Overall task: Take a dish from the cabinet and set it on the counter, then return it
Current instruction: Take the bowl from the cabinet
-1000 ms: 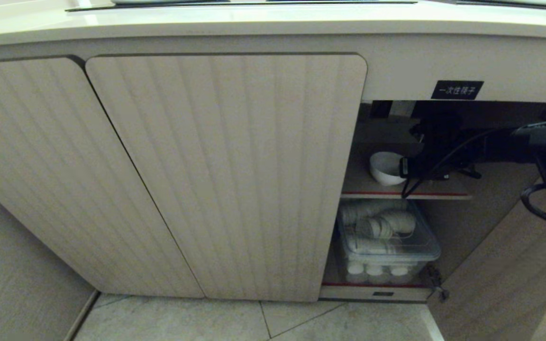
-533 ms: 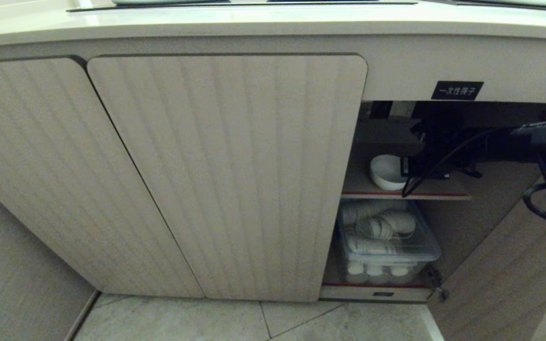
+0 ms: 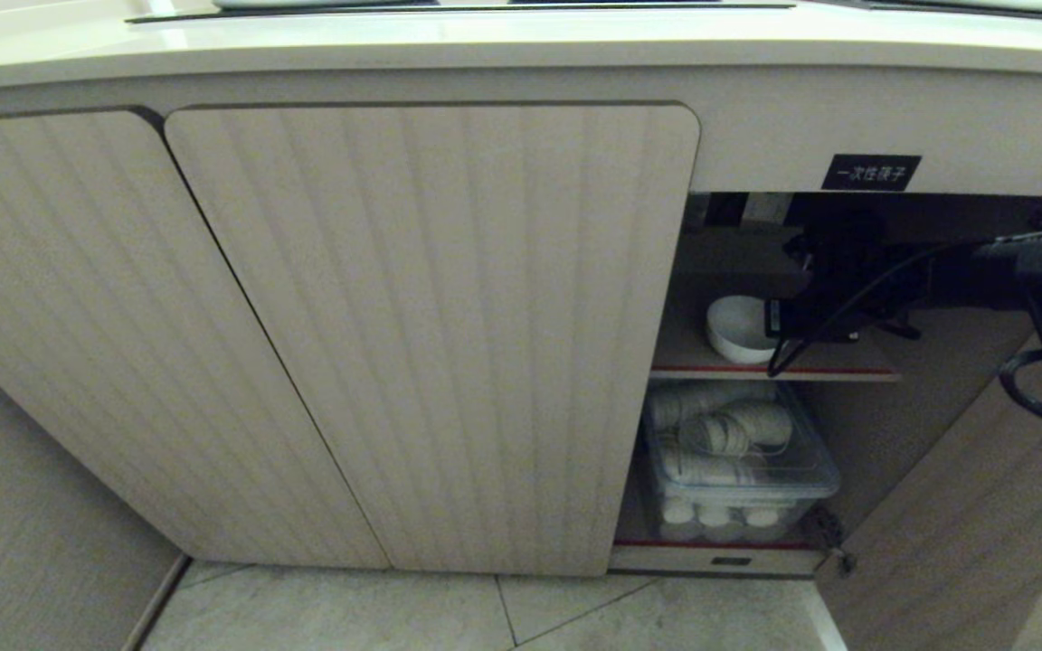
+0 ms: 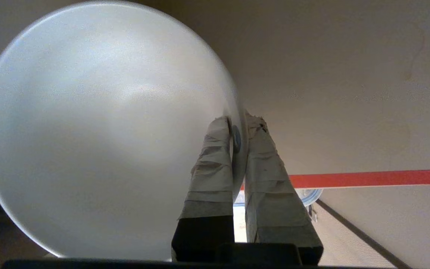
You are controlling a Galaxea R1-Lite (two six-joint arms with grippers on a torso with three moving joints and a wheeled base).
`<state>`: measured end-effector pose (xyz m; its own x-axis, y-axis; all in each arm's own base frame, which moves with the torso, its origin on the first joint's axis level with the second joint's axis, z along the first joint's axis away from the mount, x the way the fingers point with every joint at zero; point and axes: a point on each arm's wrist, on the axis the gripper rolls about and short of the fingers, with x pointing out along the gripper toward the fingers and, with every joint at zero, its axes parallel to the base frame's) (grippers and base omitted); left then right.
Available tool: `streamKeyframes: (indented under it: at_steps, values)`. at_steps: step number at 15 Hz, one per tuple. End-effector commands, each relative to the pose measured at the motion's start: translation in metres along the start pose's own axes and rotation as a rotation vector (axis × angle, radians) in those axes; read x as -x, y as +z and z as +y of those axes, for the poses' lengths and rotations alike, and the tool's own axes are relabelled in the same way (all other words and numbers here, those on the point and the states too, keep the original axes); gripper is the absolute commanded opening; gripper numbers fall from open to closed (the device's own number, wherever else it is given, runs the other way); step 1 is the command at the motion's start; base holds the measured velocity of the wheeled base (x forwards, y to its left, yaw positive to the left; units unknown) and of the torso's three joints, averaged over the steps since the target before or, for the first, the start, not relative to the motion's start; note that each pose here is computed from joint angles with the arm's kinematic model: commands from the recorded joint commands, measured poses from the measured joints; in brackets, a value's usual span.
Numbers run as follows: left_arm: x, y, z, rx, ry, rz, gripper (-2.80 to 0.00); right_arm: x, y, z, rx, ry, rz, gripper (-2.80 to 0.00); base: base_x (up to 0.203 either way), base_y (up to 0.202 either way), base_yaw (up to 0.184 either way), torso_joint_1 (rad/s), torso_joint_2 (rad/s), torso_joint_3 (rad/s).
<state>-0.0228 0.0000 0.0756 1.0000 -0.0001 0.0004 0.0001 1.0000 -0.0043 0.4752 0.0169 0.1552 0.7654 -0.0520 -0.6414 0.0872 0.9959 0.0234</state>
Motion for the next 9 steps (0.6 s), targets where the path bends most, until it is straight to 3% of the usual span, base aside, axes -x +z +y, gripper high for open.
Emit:
streamKeyframes:
  at_steps: [1,9]
  values:
    - [0.0000,-0.0001,0.0000,0.000,0.000,0.000,-2.80,-0.0005,-0.0012,0.0006,-0.019,0.000,0.006,-2.80,0.000,0.000,0.000,0.000,0.00,0.000]
    - [0.0001,0.0002,0.0000,0.000,0.000,-0.001,-2.80,0.0054,-0.0058,0.0013,-0.164,-0.006,0.023,-2.80,0.000,0.000,0.000,0.000,0.00,0.000]
